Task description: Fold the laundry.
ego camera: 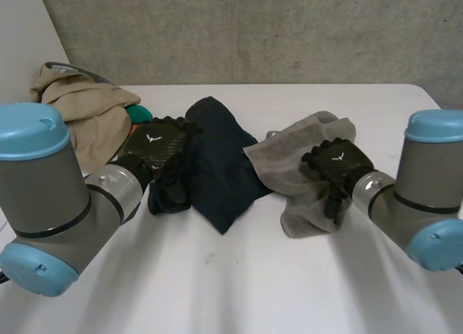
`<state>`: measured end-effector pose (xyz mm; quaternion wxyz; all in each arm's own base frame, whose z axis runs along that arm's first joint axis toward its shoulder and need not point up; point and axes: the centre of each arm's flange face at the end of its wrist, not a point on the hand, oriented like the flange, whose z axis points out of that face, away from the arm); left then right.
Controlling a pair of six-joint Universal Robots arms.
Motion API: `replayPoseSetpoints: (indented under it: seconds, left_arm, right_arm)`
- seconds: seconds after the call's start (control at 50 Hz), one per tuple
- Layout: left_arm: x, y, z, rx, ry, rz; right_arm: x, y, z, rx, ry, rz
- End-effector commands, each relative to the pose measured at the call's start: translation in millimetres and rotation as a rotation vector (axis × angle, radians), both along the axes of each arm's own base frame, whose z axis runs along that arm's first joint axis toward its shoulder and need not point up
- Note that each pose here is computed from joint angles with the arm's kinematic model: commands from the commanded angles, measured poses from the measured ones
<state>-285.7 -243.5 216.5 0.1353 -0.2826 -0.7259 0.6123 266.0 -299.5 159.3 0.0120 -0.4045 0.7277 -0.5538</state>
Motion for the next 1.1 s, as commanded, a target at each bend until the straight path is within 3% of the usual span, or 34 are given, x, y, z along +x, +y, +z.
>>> replayPoseSetpoints:
  seconds: [0.02, 0.2, 0.32, 0.42, 0.52, 0.6, 0.72, 0.84, 0.94, 1.1]
  left_arm:
    - [1, 0, 1, -0.004, 0.000, 0.005]
    - [16, -13, 14, -0.036, 0.013, 0.075]
    - [45, -25, 49, -0.127, 0.057, 0.175]
    - [86, -42, 81, -0.205, 0.120, 0.315]
    - [121, -55, 96, -0.226, 0.202, 0.424]
    - [143, -63, 98, -0.210, 0.256, 0.478]
    - [152, -65, 79, -0.134, 0.267, 0.461]
    - [146, -71, 53, -0.046, 0.241, 0.428]
    - [125, -73, 28, 0.026, 0.192, 0.375]
    - [83, -63, 2, 0.067, 0.072, 0.237]
  right_arm:
    - [6, -39, -17, -0.077, 0.001, -0.093]
    - [31, -49, 38, -0.207, -0.077, -0.054]
    - [93, -35, 117, -0.423, -0.343, 0.118]
    - [162, 13, 164, -0.518, -0.633, 0.396]
    - [207, 57, 160, -0.461, -0.789, 0.597]
    - [234, 84, 119, -0.358, -0.757, 0.687]
    - [242, 88, 62, -0.267, -0.624, 0.657]
    - [226, 72, 68, -0.248, -0.573, 0.475]
    - [189, 44, 93, -0.248, -0.531, 0.282]
    - [162, 38, 82, -0.169, -0.447, 0.241]
